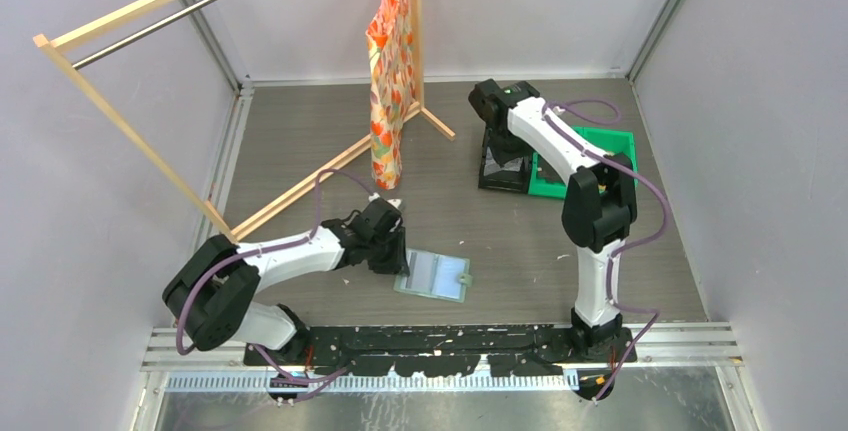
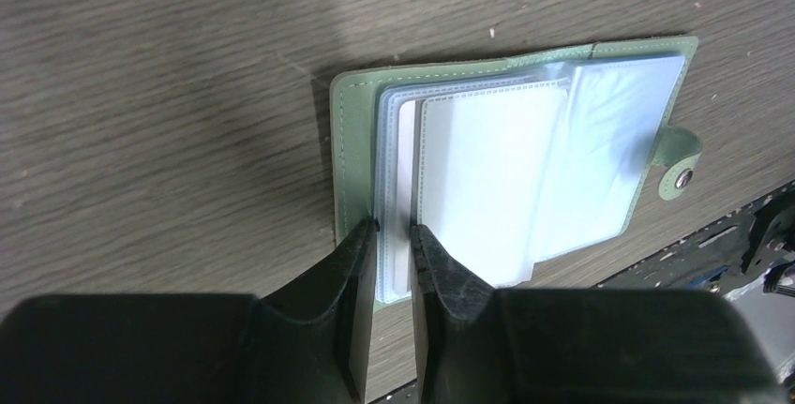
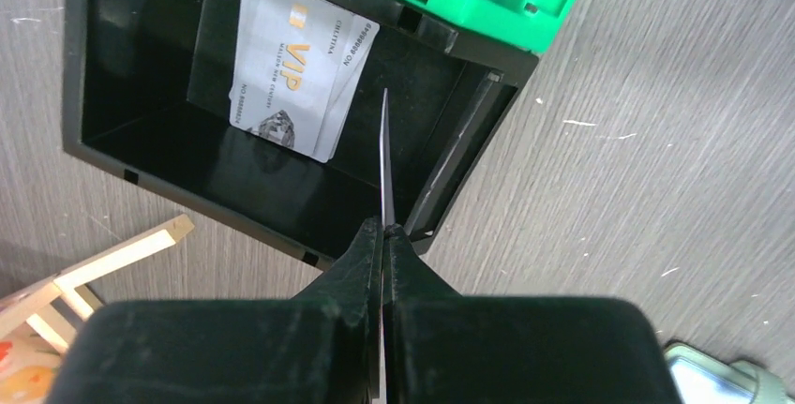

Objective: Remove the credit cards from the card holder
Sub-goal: Place the credit card in the storage box.

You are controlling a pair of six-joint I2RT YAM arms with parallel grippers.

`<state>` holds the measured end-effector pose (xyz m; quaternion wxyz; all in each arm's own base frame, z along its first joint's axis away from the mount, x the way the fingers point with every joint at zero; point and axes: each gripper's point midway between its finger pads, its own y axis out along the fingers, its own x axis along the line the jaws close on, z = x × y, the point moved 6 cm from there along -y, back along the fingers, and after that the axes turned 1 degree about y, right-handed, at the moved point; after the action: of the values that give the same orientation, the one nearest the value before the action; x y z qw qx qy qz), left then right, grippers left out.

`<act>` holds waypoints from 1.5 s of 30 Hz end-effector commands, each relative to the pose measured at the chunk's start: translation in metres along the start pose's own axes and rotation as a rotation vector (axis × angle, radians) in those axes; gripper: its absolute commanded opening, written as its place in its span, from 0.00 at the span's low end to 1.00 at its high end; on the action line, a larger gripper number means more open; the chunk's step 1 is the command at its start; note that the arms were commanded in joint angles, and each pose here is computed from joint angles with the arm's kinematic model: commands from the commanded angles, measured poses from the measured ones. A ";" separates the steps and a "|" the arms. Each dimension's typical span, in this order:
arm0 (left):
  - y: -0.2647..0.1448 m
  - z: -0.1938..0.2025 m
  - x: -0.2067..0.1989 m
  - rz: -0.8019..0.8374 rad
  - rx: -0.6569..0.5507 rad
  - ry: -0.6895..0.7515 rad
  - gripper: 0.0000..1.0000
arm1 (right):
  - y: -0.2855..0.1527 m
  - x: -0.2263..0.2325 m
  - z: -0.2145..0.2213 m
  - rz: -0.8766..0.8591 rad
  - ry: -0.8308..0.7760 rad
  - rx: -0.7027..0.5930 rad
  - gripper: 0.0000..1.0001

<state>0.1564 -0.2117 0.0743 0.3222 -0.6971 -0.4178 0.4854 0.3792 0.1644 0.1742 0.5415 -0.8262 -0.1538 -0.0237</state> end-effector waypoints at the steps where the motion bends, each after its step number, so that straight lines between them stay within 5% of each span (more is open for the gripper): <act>1: -0.005 0.013 0.019 -0.088 0.030 0.000 0.22 | 0.004 0.019 0.004 0.001 0.128 0.040 0.01; 25: -0.027 0.016 0.028 -0.130 -0.021 0.011 0.23 | 0.061 0.037 0.004 0.220 0.280 0.050 0.01; 34: -0.035 0.025 0.035 -0.142 -0.022 0.002 0.23 | 0.073 0.052 -0.002 0.170 0.318 0.037 0.26; 45: -0.039 0.029 0.037 -0.136 -0.029 -0.010 0.24 | 0.055 0.089 -0.016 0.005 0.307 0.030 0.40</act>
<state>0.1255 -0.1651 0.0843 0.3433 -0.6734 -0.4629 0.4630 0.4679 0.1542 0.1174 0.5871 -0.8019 -0.0250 -0.1084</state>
